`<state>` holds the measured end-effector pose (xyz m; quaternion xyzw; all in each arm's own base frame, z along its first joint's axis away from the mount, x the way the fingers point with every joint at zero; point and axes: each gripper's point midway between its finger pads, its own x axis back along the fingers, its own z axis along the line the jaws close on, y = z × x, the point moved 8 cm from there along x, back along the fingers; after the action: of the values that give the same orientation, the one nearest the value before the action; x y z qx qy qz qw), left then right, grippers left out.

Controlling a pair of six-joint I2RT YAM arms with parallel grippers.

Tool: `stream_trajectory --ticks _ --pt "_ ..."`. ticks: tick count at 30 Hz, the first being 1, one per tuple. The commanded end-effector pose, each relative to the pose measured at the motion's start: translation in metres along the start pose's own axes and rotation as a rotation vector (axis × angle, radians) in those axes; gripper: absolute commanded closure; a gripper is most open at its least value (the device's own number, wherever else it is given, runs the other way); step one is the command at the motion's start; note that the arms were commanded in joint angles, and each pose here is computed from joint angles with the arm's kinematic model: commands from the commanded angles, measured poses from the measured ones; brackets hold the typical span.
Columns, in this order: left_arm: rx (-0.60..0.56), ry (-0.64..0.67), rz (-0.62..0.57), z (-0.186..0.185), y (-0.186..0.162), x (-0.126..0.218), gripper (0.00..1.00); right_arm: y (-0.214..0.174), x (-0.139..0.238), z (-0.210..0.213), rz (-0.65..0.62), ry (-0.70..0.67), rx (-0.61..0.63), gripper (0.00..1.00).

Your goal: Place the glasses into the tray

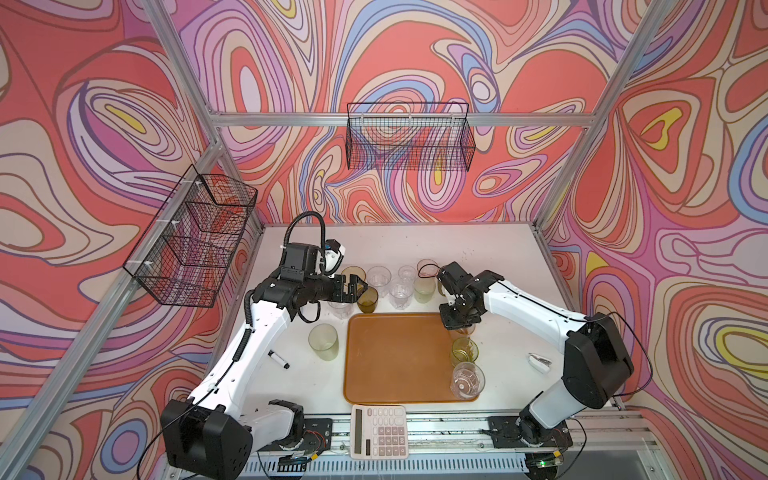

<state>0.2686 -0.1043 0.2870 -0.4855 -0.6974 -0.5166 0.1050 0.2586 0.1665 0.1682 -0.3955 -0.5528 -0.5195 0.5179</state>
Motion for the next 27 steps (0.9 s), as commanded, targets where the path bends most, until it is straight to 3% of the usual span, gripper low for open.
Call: stream_trajectory --ticks 1,27 --pt "-0.009 -0.004 0.004 -0.001 -0.001 0.0 0.05 0.0 0.0 0.0 -0.005 -0.02 -0.003 0.83" --pt "-0.004 -0.006 0.015 -0.001 -0.001 -0.003 0.1 0.012 0.031 0.002 -0.111 -0.013 0.019 0.52"
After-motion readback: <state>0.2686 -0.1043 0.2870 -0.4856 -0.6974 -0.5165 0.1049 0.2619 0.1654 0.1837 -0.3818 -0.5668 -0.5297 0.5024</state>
